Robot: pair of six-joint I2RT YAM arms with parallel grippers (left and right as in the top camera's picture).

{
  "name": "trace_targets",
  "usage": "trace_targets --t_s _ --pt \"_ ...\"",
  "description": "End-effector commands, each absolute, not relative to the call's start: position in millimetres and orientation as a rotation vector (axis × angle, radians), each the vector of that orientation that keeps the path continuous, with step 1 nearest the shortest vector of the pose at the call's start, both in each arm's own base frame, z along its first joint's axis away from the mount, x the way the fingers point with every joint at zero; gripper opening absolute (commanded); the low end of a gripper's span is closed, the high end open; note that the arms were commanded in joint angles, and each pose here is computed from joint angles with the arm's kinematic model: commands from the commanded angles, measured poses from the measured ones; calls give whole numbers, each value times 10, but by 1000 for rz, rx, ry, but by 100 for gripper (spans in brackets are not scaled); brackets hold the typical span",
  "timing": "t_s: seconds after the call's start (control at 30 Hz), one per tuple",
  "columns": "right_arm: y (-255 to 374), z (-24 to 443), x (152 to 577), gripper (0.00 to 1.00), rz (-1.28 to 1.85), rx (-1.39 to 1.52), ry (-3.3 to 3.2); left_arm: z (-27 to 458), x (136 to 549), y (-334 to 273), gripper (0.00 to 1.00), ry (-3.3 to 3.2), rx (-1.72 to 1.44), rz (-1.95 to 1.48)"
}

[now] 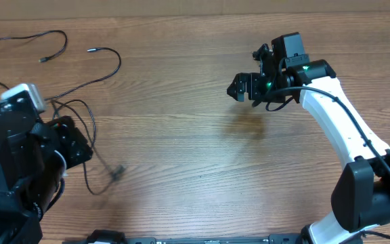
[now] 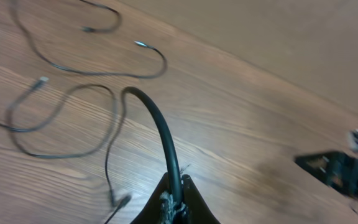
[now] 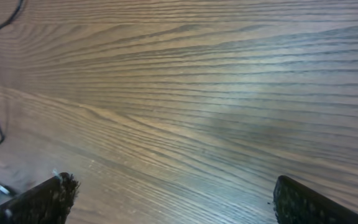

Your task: Untangle cables

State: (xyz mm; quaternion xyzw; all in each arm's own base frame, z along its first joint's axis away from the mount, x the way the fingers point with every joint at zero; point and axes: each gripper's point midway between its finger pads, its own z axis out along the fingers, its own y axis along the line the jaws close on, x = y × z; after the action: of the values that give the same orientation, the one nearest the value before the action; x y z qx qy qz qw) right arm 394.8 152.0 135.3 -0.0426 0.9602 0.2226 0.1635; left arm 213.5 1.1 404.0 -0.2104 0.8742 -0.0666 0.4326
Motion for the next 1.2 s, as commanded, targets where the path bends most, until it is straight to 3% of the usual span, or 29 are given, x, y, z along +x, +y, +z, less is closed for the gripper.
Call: trace_targets --t_s 0.0,0.5,0.83,0.97,1.17 --pt "1442 1458 4009 100 565 -116 2703 4118 2119 237 5 2113 -619 -48" --pt "1442 1458 4009 100 566 -115 2703 4124 2144 289 4 2031 -841 -124" --pt "1442 1458 4009 100 566 -115 2703 3925 2493 424 5 2125 -826 15" --pt "1442 1458 4009 100 565 -116 2703 3638 2421 728 4 2101 -1199 52" --pt "1442 1458 4009 100 566 -115 2703 3596 2203 1251 4 1964 -1465 105"
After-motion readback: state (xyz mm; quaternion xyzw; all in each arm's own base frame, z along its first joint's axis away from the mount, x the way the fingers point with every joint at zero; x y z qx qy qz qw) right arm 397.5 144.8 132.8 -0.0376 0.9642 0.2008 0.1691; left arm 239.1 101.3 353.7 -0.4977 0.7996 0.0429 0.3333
